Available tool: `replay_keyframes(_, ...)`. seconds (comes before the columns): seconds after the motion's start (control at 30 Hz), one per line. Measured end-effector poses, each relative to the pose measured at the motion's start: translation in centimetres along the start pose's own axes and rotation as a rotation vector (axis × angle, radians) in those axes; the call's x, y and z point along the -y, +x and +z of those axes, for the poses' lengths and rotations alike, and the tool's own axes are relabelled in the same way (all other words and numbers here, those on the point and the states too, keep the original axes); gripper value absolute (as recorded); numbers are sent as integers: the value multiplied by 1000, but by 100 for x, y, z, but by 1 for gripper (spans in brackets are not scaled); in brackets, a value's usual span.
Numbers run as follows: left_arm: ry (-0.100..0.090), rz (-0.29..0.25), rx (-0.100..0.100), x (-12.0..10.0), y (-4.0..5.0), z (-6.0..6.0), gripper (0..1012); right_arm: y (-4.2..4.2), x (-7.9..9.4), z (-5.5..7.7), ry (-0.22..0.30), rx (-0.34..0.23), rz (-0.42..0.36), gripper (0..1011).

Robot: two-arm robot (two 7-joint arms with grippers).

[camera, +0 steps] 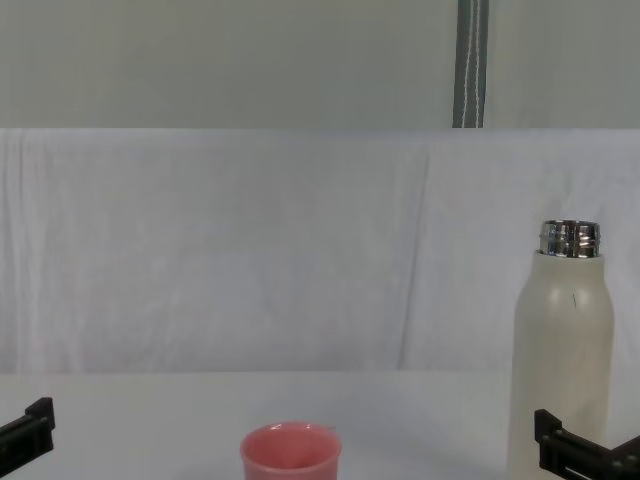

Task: Grasp the thermos with one hand and pour water into the cup lid.

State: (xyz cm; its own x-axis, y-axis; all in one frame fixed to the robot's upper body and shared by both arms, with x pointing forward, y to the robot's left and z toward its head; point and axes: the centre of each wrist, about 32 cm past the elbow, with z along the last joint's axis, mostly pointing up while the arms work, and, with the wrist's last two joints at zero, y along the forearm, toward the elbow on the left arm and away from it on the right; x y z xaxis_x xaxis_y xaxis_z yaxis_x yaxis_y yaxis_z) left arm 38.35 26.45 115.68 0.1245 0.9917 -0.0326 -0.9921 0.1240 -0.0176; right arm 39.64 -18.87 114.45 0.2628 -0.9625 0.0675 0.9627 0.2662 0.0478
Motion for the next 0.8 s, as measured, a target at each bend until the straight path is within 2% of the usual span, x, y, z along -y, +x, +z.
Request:
replay_keyframes(0.53,0,0,0,0,0,0,1001,0,0,0,0,0,0,1002)
replay_keyframes(0.8,0,0,0,0,0,0,1001,52,-76,-24,6,-34,-9,1002)
